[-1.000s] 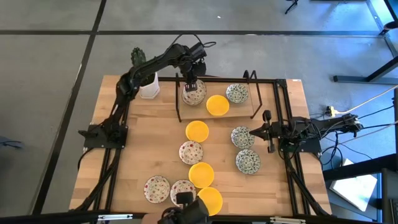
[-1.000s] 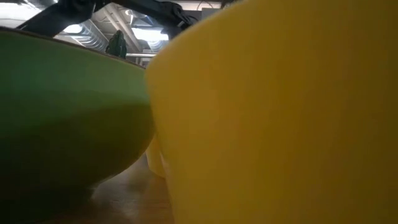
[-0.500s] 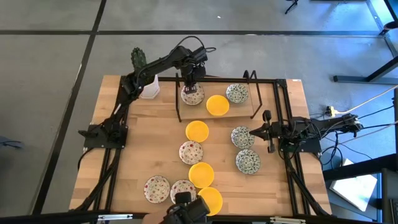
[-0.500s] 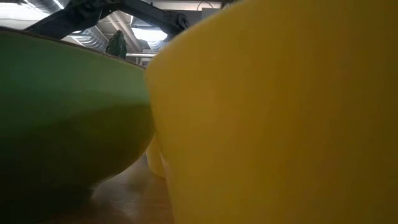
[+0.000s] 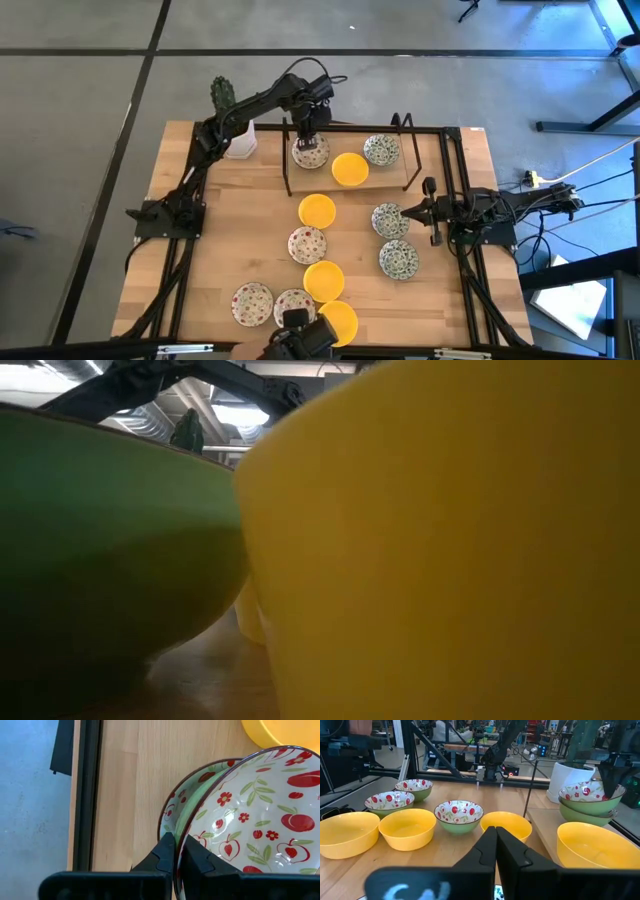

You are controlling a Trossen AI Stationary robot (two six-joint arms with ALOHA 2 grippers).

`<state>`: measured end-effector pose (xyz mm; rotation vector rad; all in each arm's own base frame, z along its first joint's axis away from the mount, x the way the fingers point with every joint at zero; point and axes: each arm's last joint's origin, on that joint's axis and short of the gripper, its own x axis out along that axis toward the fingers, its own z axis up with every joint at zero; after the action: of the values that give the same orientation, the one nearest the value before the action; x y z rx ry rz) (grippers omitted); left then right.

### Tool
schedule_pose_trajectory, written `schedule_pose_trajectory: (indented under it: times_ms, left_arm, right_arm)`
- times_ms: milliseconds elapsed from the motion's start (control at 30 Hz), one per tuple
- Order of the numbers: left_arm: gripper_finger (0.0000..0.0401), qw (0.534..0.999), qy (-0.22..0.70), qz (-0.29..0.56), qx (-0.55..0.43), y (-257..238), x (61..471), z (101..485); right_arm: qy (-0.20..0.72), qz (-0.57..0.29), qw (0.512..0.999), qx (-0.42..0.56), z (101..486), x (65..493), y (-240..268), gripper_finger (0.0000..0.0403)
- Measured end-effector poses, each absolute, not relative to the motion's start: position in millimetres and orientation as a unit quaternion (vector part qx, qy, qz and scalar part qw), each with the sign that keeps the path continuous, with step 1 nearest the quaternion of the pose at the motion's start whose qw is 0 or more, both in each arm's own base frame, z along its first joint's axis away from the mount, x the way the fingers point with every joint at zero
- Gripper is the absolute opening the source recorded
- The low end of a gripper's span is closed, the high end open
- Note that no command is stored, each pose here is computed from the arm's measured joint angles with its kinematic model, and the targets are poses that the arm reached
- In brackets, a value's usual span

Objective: Pick & Place Mini bowls
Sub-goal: Stack the green patterned bowl on the green patterned bowl on the shelf

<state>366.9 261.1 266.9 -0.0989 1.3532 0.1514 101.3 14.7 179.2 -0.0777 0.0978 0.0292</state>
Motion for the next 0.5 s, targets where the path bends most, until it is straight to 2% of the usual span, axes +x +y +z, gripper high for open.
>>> schedule_pose_trajectory:
  times_ms: [500]
  left_arm:
    - [0.0015, 0.762, 0.641, 0.07, -0.056, 257, 367, 256]
  right_arm:
    - [0.049, 0.015, 0.998, -0.038, 179, 101, 15, 0.0008]
